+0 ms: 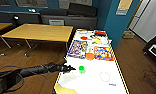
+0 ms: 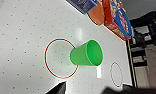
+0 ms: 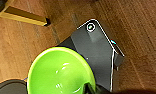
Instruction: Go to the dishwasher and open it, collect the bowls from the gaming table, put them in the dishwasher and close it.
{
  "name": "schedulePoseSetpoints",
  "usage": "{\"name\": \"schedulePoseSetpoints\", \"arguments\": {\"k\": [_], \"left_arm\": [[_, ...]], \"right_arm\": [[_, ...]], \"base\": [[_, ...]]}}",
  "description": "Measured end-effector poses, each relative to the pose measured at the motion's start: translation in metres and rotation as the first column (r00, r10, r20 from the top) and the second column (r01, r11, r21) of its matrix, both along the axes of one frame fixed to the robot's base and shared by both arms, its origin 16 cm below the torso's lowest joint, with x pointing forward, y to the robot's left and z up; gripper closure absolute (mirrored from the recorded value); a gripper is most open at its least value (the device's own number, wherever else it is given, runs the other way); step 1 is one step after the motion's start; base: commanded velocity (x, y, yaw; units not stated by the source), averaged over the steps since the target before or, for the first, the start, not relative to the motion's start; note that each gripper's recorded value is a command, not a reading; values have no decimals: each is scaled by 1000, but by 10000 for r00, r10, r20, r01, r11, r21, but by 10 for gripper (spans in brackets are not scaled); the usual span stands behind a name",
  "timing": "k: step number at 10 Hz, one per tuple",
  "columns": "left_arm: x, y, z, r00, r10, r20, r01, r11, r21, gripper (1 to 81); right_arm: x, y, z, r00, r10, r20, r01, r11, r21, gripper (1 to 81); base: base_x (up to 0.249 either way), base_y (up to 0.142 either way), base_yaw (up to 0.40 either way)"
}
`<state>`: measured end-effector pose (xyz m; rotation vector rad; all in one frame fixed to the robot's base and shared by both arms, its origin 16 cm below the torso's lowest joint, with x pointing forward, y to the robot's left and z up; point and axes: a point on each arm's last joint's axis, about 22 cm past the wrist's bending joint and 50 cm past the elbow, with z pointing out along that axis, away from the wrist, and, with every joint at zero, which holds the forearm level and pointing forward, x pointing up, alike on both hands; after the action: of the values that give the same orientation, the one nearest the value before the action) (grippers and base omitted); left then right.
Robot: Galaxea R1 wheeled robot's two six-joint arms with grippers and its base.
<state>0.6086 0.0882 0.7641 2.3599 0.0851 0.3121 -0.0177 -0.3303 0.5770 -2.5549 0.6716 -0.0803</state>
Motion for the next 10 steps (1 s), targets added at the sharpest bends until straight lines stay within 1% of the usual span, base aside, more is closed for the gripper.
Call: {"name": "schedulePoseSetpoints", "arguments": {"k": [1,2,3,4,5,6,7,8,9,10], "left_arm": [[5,9,-6,9996,251,-122,-249,9996,149,10],[9,11,-10,9987,448,-257,-442,9987,236,10],[12,9,-15,9969,633,-459,-619,9976,318,10],[15,5,-19,9962,691,-524,-670,9969,416,10],[19,-3,-24,9949,759,-660,-723,9958,560,10],[19,-14,-27,9955,666,-681,-623,9960,635,10],[19,-31,-28,9961,525,-704,-480,9968,632,10],[20,-43,-30,9964,389,-751,-334,9968,732,10],[24,-56,-32,9968,227,-773,-159,9959,885,10],[31,-71,-30,9978,46,-657,19,9952,975,10]], "right_arm": [[0,0,0,10000,1,5,-1,10000,3,811],[0,0,0,10000,3,-5,-3,10000,5,811],[0,0,0,10000,6,-9,-6,10000,2,811],[0,1,0,10000,4,-6,-4,10000,10,811],[3,2,-1,10000,-5,23,5,10000,33,811],[5,4,-1,10000,-13,57,13,10000,56,811],[6,3,-1,10000,-12,67,11,10000,51,811],[5,4,-1,10000,-54,72,54,10000,48,811],[2,2,1,9998,-193,98,193,9998,-10,811],[-4,0,3,9994,-346,92,346,9994,-61,811]], "base": [[0,0,0],[0,0,0],[0,0,0],[0,0,0],[0,0,0],[0,0,0],[0,0,0],[0,0,0],[0,0,0],[0,0,0]]}}
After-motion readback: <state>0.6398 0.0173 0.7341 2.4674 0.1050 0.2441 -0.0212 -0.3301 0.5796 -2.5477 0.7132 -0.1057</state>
